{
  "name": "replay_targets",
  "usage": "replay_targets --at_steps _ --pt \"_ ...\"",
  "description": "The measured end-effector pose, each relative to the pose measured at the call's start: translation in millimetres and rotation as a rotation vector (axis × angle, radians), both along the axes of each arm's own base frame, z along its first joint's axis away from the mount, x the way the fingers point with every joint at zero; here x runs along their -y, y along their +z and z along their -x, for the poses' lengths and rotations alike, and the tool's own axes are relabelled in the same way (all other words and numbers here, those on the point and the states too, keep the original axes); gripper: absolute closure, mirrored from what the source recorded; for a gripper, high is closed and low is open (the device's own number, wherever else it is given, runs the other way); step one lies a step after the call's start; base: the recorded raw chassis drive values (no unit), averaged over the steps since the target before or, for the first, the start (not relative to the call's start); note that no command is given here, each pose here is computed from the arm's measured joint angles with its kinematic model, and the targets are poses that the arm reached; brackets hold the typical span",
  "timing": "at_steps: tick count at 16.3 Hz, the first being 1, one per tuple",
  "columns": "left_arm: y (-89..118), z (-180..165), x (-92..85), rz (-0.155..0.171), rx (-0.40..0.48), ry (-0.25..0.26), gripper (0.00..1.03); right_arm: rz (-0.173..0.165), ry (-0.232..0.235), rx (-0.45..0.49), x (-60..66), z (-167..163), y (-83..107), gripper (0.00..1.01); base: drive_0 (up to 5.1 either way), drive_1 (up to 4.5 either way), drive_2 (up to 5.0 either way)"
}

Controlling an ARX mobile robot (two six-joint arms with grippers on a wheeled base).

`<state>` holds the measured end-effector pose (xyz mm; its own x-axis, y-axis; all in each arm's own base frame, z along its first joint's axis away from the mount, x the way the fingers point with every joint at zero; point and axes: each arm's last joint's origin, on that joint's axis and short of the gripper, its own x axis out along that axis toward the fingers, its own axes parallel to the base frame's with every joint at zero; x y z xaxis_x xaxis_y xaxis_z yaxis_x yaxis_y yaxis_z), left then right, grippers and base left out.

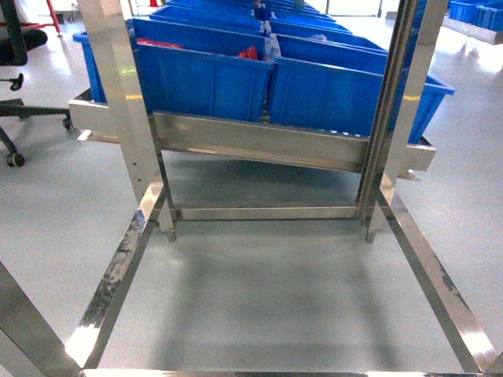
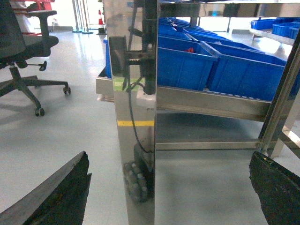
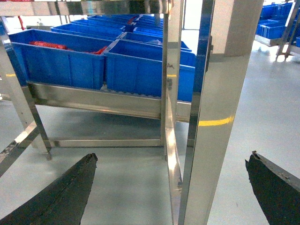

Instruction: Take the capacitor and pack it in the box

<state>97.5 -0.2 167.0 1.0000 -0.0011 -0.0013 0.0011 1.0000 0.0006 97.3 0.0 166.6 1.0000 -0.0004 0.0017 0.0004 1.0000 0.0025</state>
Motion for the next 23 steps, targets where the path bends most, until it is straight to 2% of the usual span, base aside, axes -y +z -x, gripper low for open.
replay_targets --at_steps 23 --pt "-0.2 0.0 0.0 0.0 -0.002 0.0 0.05 0.0 0.0 -0.001 0.0 0.0 -0.1 0.03 0.0 0.0 0.0"
